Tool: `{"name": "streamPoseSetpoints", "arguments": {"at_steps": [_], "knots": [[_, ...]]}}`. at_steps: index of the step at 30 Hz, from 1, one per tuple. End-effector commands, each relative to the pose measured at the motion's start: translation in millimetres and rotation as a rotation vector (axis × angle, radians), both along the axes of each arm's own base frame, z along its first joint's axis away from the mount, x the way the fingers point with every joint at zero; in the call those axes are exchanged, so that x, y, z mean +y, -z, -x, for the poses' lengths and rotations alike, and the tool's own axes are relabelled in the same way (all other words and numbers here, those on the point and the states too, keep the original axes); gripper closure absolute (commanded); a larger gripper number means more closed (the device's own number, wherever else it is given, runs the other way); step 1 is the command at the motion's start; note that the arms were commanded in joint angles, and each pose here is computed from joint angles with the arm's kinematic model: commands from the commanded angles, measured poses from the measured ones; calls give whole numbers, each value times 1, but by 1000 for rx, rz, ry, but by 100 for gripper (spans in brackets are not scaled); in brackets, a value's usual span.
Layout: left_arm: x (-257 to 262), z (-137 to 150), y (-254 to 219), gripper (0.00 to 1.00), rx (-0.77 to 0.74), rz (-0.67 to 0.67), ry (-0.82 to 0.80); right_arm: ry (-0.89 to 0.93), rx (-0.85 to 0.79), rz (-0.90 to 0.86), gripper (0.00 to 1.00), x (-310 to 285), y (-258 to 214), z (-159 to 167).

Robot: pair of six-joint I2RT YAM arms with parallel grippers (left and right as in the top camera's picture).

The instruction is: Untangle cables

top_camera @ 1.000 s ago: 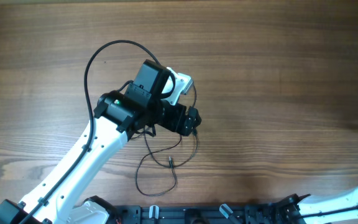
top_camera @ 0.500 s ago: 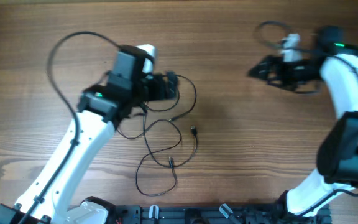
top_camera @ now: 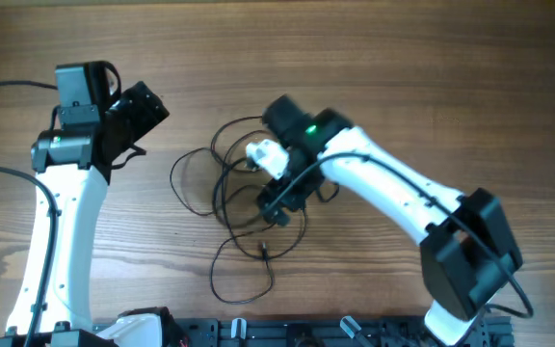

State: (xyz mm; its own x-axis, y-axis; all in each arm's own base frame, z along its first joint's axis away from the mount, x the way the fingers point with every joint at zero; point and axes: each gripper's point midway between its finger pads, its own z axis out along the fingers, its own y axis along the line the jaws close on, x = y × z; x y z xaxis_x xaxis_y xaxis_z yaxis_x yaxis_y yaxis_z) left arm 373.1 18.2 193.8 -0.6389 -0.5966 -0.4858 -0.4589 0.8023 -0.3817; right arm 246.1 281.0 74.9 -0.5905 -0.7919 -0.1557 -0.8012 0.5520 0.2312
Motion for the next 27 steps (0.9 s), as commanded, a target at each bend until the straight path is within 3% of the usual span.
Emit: {"name": "streamPoseSetpoints", "arguments": {"at_steps": [1, 6, 11, 18, 27], "knots": [[4, 0, -1, 17, -2, -12, -8, -27, -157, 163, 0, -13, 23, -9], [4, 0, -1, 15, -3, -28, 13, -122, -234, 55, 0, 24, 30, -5], [4, 0, -1, 14, -3, -28, 13, -154, -144, -76, 0, 45, 25, 13], [4, 0, -1, 10, -3, -44, 34, -213, 7, -61, 0, 32, 27, 46], [4, 0, -1, 7, -3, -44, 34, -236, 3, -57, 0, 31, 28, 47]]}}
